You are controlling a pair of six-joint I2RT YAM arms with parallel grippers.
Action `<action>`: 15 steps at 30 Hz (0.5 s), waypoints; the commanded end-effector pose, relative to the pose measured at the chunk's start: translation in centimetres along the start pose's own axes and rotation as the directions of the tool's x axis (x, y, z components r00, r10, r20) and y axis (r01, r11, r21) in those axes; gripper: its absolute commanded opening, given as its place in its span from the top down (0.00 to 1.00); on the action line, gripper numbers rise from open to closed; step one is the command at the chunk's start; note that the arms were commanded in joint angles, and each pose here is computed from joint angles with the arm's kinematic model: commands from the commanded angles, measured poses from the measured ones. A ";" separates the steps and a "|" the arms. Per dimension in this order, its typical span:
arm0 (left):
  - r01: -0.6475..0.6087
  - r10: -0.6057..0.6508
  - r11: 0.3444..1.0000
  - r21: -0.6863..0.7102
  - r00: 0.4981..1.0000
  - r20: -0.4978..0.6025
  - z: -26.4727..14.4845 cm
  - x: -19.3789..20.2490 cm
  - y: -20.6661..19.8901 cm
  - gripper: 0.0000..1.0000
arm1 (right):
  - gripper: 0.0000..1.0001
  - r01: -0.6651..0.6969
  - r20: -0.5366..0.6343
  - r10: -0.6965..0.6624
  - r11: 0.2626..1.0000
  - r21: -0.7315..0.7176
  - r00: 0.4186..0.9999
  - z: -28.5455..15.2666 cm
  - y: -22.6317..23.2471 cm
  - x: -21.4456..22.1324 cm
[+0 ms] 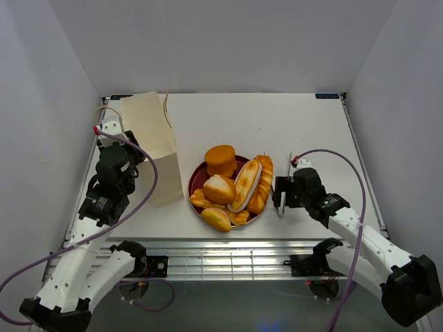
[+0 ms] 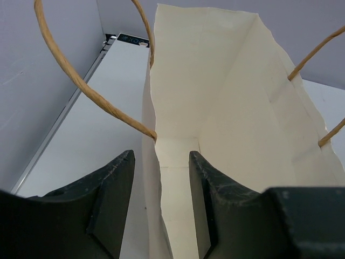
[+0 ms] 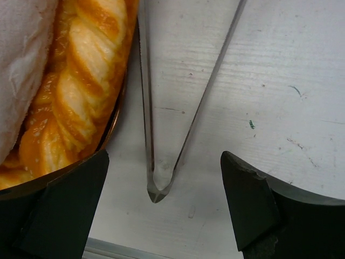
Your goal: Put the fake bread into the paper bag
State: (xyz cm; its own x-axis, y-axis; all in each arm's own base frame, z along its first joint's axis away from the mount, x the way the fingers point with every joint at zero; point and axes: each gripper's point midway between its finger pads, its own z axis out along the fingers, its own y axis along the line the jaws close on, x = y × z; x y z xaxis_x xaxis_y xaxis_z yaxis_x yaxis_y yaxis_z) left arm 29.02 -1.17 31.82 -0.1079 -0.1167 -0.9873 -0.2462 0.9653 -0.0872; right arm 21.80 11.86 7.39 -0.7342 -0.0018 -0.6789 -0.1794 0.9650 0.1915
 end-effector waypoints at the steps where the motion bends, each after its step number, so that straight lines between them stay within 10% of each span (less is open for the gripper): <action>1: 0.012 -0.012 1.000 -0.007 0.999 0.039 -0.2 -0.7 0.4 0.44 | 0.10 -0.031 0.020 0.029 0.992 0.119 0.999 0.3 -1.9 0.2; 15: 0.032 -0.035 0.999 0.030 0.996 0.084 -1.1 -0.2 0.5 0.44 | 0.06 -0.032 -0.001 0.032 0.995 0.092 0.999 2.8 -1.4 1.2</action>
State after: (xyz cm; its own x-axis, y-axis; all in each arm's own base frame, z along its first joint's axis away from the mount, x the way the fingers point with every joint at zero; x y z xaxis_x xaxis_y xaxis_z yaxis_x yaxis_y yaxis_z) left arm 27.90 -0.72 31.94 -0.0337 -0.1302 -0.9909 -0.2343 0.9649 -0.1188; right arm 22.08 10.42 4.05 -0.7694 0.0161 -0.6385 -0.0787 0.9897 0.1198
